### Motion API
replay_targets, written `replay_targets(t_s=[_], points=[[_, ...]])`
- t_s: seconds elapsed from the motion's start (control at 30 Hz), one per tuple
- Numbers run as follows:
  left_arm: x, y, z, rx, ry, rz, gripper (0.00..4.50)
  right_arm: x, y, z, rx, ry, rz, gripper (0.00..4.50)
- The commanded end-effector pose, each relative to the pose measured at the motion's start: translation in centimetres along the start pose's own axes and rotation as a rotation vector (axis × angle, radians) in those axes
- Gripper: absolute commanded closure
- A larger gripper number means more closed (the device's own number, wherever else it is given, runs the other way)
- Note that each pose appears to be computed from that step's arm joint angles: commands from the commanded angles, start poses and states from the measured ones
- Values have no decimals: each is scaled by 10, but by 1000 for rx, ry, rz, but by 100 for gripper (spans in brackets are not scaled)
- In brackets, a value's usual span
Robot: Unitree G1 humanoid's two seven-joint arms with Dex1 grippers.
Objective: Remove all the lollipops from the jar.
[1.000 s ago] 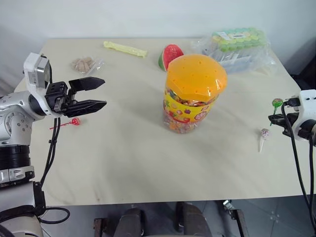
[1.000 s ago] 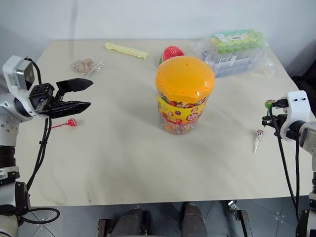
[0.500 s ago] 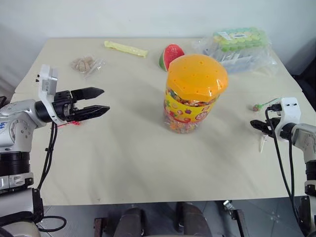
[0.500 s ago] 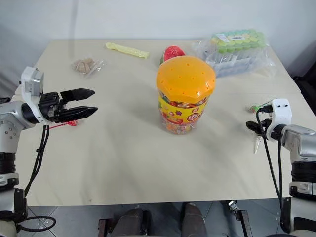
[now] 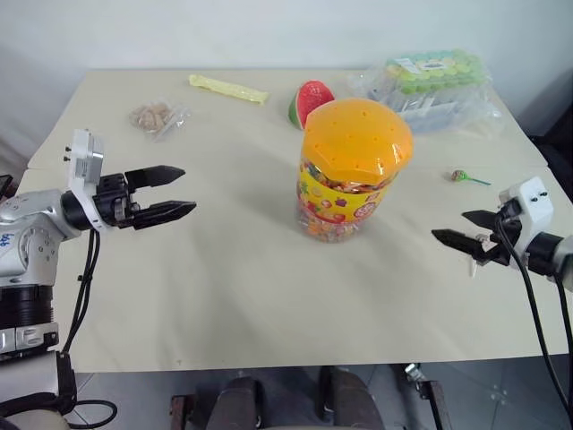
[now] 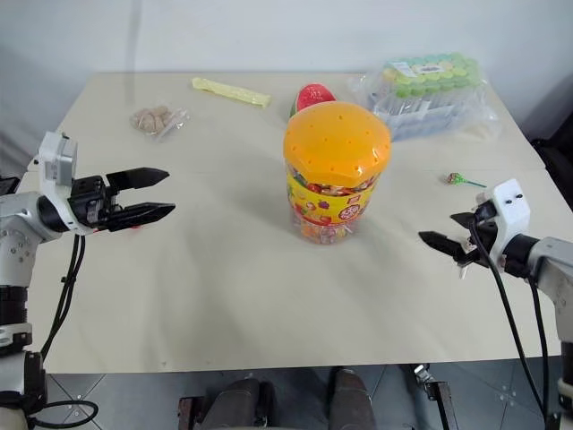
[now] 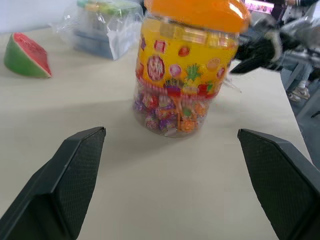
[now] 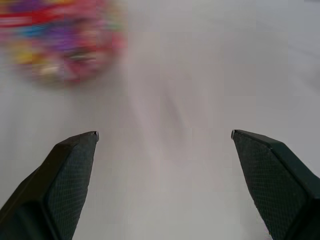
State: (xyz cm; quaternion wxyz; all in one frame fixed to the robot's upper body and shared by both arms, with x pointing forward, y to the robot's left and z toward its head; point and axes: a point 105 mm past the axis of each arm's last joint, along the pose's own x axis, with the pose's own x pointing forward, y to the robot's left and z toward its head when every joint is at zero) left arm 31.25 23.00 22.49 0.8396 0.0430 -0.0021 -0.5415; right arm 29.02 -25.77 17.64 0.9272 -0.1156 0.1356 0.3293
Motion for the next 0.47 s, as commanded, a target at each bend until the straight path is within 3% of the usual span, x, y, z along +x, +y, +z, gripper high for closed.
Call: replay_targets(t_s=[0.03, 0.33, 0.47], points=[[-15, 1, 1, 17, 11, 15, 0, -5, 32, 18, -174, -95, 204, 3], [-40, -3, -30, -69, 42, 59, 0, 14, 31, 10, -184, -157, 309, 3], [-44, -14, -33, -12, 26, 43, 0, 19, 33, 10, -180, -170, 310, 3]])
